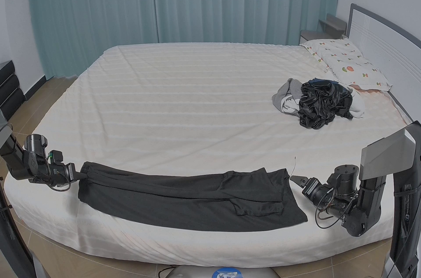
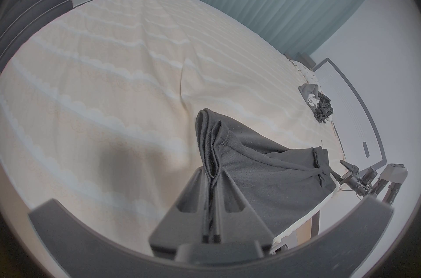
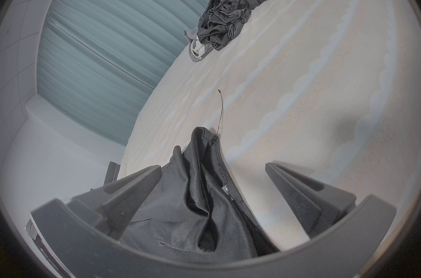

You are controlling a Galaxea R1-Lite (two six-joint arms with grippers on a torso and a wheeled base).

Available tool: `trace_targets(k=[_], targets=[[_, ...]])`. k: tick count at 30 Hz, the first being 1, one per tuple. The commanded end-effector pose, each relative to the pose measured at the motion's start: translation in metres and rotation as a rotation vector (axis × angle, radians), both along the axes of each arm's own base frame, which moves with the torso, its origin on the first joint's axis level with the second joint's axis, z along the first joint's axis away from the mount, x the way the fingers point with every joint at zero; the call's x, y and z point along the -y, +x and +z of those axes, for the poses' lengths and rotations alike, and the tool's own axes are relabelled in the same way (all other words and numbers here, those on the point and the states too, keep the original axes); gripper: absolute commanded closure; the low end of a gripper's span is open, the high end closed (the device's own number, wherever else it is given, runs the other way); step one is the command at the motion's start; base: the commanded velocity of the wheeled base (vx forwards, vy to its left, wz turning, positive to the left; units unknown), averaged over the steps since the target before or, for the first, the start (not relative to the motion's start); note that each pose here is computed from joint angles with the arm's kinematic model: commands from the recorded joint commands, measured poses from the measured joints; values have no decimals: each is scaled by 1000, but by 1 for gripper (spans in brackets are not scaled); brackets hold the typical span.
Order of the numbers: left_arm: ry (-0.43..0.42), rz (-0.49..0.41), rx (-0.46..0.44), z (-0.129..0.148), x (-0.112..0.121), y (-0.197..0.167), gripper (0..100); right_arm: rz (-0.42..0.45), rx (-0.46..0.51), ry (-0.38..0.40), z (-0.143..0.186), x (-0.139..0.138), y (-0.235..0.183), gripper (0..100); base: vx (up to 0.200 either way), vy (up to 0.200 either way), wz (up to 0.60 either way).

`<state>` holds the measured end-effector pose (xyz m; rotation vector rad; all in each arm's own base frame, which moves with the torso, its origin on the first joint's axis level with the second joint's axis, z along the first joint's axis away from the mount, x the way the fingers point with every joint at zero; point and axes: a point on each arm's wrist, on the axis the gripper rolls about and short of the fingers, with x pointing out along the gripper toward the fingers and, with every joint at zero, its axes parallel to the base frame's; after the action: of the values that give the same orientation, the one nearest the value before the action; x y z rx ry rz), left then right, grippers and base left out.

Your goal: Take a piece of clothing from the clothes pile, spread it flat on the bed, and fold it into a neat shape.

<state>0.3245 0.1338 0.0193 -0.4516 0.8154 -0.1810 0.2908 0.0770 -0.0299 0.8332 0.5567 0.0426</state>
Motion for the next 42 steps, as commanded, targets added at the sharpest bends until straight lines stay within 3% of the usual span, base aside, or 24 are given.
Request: trace_targets(k=[1,8,9,18,29,30,37,42], targets=[[-11,-5,-25,-9,2,1,100,1,11,3,1,0,0,0,0,0,0],[-24,-53,-56,-21,18,6,100,1,11,3,1,0,0,0,0,0,0],[-24,-60,-58,-22,20,6,0,1,12,2,1,0,0,0,0,0,0],[-16,-72,-53,-20,22,5,0,2,11,4,1,0,0,0,0,0,0],[22,-108,-46,-11,42,1,0,4,11,4,1,-1,0,0,0,0,0],[43,-102,-41,-9,44,0,100,4,11,4,1,-1,0,0,0,0,0],[180,-15,-40,-1,44,-2,100,4,11,4,1,-1,0,0,0,0,0],[227,-42,-31,2,46,-7,100,2,11,3,1,-1,0,0,0,0,0]])
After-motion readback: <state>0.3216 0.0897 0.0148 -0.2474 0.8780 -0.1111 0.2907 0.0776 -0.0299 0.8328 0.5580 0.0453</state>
